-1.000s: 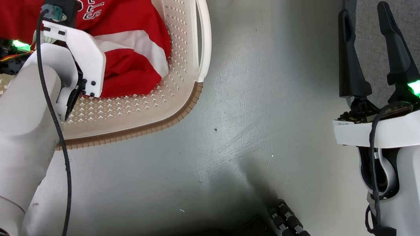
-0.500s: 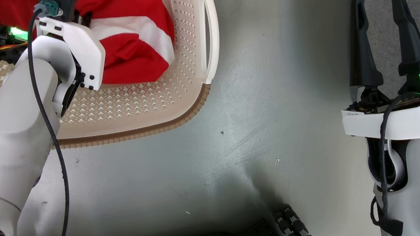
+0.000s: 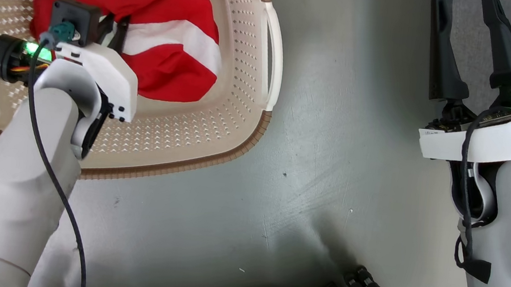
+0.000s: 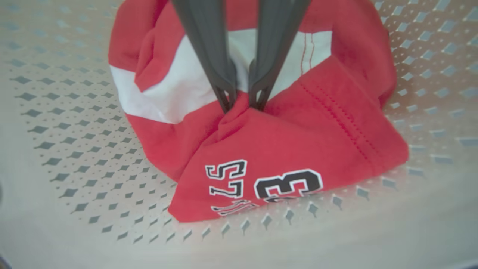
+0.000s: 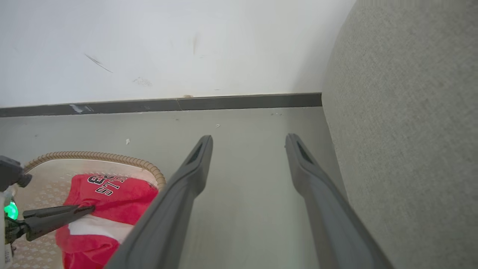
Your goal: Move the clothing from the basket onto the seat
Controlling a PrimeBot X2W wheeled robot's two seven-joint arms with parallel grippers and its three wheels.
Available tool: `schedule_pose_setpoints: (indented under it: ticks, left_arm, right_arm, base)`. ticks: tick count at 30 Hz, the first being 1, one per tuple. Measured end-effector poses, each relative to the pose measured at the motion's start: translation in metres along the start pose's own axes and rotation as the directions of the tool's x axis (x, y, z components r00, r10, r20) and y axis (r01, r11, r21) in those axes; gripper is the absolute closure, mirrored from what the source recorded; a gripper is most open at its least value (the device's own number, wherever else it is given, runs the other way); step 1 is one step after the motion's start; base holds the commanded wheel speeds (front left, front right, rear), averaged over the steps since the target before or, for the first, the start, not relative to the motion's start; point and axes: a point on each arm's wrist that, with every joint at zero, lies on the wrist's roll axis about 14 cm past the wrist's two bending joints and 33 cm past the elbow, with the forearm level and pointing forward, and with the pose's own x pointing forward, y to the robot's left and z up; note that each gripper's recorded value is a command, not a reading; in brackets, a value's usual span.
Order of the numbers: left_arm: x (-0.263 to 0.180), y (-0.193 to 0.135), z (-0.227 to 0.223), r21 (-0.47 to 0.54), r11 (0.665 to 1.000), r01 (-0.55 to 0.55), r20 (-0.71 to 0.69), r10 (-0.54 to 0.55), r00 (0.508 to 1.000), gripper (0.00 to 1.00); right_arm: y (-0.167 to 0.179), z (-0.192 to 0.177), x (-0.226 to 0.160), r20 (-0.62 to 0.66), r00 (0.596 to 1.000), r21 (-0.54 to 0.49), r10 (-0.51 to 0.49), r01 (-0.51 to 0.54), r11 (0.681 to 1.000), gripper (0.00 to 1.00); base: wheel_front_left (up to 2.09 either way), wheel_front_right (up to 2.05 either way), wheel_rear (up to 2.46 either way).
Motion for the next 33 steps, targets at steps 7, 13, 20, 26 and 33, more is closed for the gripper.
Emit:
schedule_pose_setpoints:
  ticks: [7, 13, 20, 26, 33]
  left_arm:
    - [-0.019, 0.0, 0.023, -0.026, 1.0, -0.013, 0.101, 0.016, 0.995, 1.0]
    - [-0.047, 0.001, 0.051, -0.053, 0.998, -0.025, 0.215, 0.036, 0.976, 1.0]
    - [-0.079, -0.001, 0.079, -0.076, 0.997, -0.028, 0.322, 0.052, 0.945, 1.0]
    - [-0.116, -0.002, 0.1, -0.099, 0.994, -0.044, 0.402, 0.08, 0.912, 1.0]
    - [-0.157, -0.006, 0.124, -0.111, 0.992, -0.053, 0.486, 0.101, 0.868, 1.0]
  right_arm:
    - [0.001, 0.012, 0.001, 0.02, 1.0, -0.018, 0.001, 0.0, 1.0, 0.0]
    - [0.0, 0.034, 0.002, 0.065, 0.998, -0.027, -0.006, 0.008, 1.0, 0.0]
    - [-0.001, 0.058, 0.0, 0.11, 0.994, -0.04, -0.013, 0.018, 0.999, 0.0]
    - [0.002, 0.088, -0.006, 0.165, 0.986, -0.05, -0.013, 0.021, 0.999, 0.0]
    - [0.003, 0.106, -0.022, 0.184, 0.983, -0.064, -0.017, 0.029, 0.998, 0.0]
  base:
    - [0.0, 0.0, 0.0]
    - [0.0, 0.0, 0.0]
    - [0.0, 0.0, 0.0]
    - [0.0, 0.0, 0.0]
    - [0.0, 0.0, 0.0]
